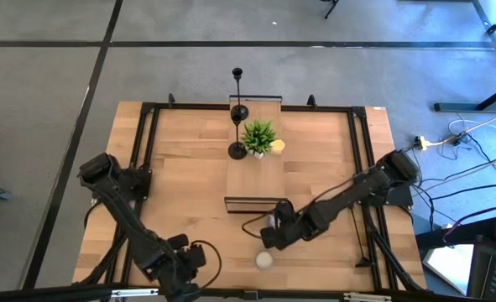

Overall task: Pick & Place candle stick holders
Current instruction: Put the top blue scented candle on the shelf

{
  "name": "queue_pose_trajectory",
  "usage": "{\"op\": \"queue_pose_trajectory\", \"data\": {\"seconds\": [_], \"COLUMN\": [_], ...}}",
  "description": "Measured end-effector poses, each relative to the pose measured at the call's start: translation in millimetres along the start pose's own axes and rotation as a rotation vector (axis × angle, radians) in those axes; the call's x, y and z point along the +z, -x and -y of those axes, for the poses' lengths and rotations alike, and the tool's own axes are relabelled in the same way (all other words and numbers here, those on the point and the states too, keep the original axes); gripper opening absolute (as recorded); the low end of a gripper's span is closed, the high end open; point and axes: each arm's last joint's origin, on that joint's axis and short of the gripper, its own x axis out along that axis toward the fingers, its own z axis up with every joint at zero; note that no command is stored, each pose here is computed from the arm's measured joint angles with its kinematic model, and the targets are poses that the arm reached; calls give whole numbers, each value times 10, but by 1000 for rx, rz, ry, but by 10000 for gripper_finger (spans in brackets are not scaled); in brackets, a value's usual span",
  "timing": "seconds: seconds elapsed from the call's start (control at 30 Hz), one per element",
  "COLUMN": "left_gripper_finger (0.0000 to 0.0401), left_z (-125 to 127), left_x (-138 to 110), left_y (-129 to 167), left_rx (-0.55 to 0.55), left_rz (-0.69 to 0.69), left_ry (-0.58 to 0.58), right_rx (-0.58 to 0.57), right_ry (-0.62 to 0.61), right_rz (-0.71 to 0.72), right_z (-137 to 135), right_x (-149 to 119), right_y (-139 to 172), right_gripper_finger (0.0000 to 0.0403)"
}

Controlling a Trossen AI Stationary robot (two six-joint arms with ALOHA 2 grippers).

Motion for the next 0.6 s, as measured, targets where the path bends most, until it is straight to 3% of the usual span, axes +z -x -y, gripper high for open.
{"op": "queue_pose_trajectory", "data": {"seconds": [0.27,0.6], "left_gripper_finger": [2,2], "left_z": [10,2], "left_x": [-117,-182], "left_y": [22,39], "left_rx": [23,45], "left_rz": [38,43], "left_ry": [-16,-10], "right_rx": [-33,-32], "right_ry": [-38,-29], "right_rz": [-26,-46], "right_z": [-15,-19], "right_x": [287,286], "right_y": [-23,-23], "right_gripper_finger": [368,368]}}
